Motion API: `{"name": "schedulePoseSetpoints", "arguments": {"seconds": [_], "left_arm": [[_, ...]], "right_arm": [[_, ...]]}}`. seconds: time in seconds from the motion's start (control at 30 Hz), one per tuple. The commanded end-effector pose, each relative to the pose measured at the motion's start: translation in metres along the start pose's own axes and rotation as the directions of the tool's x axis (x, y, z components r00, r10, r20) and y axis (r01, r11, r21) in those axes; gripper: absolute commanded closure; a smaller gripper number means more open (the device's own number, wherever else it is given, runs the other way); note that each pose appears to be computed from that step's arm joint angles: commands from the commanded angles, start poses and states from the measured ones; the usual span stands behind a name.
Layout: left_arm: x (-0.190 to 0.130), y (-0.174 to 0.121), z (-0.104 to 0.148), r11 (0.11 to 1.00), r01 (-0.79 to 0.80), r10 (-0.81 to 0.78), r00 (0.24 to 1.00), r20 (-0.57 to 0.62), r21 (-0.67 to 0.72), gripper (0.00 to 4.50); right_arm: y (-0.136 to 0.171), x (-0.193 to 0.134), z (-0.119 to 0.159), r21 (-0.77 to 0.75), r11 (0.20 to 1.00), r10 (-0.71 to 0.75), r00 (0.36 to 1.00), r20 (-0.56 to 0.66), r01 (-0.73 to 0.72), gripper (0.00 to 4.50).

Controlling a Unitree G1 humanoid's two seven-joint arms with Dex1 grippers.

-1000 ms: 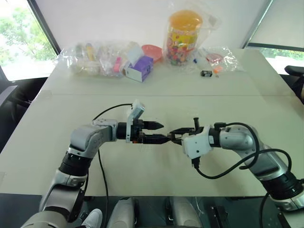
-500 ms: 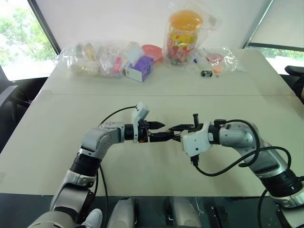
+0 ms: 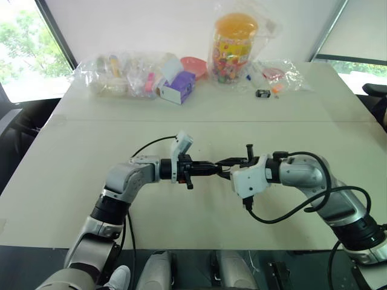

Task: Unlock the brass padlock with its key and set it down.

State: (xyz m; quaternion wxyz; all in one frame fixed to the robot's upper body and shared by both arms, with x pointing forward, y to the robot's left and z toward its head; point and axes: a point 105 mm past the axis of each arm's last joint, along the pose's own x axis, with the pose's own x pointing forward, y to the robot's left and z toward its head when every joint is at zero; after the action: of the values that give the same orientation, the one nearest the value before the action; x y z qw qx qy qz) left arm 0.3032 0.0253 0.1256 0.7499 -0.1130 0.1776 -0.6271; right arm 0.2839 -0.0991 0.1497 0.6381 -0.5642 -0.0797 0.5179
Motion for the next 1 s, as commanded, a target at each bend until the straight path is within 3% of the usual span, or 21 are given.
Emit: {"name": "schedulePoseSetpoints", "arguments": {"seconds": [0.03, 0.1, 0.3, 0.33, 0.37, 0.43, 0.47, 0.53, 0.73, 1.0], "left_arm": [[-0.002, -0.002, 0.002, 1.0, -0.004, 0.005, 1.0, -0.017, 0.025, 4.48], [-0.002, -0.001, 0.002, 1.0, -0.007, 0.007, 1.0, -0.016, 0.027, 4.48], [-0.003, 0.0, 0.005, 0.999, -0.01, 0.01, 1.0, -0.007, 0.045, 4.5], [-0.004, 0.0, 0.007, 0.999, -0.008, 0.009, 1.0, -0.005, 0.045, 4.5], [-0.005, 0.001, 0.008, 0.999, -0.008, 0.008, 1.0, -0.006, 0.053, 4.5], [-0.007, 0.004, 0.008, 0.997, -0.012, 0.013, 1.0, -0.017, 0.073, 4.5], [-0.008, 0.005, 0.008, 0.997, -0.012, 0.014, 1.0, -0.023, 0.082, 4.5], [-0.008, 0.005, 0.009, 0.996, -0.001, 0.003, 1.0, -0.025, 0.085, 4.5], [-0.007, 0.001, 0.017, 0.996, 0.041, -0.041, 0.999, -0.007, 0.081, 4.5], [-0.008, -0.004, 0.022, 0.994, 0.075, -0.075, 0.997, -0.002, 0.074, 4.5]], "right_arm": [[-0.015, -0.008, 0.007, -0.029, 0.998, -0.05, 0.999, 0.015, 0.051, 3.83], [-0.015, -0.008, 0.008, 0.006, 0.999, -0.045, 0.999, 0.018, 0.045, 3.83], [-0.016, -0.012, 0.009, 0.097, 0.994, -0.043, 0.999, 0.017, 0.041, 1.02], [-0.015, -0.015, 0.009, 0.132, 0.99, -0.043, 0.999, 0.012, 0.041, 0.38], [-0.014, -0.021, 0.007, 0.199, 0.979, -0.047, 0.999, 0.009, 0.045, 0.04], [-0.016, -0.032, 0.008, 0.341, 0.938, -0.076, 0.997, 0.027, 0.062, 0.04], [-0.018, -0.035, 0.01, 0.385, 0.92, -0.095, 0.995, 0.038, 0.073, 0.22], [-0.024, -0.039, 0.011, 0.45, 0.886, -0.143, 0.989, 0.043, 0.108, 1.11], [-0.027, -0.032, 0.012, 0.576, 0.803, -0.222, 0.974, 0.048, 0.154, 4.34], [-0.018, -0.018, 0.006, 0.615, 0.77, -0.232, 0.973, 0.018, 0.172, 4.43]]}}
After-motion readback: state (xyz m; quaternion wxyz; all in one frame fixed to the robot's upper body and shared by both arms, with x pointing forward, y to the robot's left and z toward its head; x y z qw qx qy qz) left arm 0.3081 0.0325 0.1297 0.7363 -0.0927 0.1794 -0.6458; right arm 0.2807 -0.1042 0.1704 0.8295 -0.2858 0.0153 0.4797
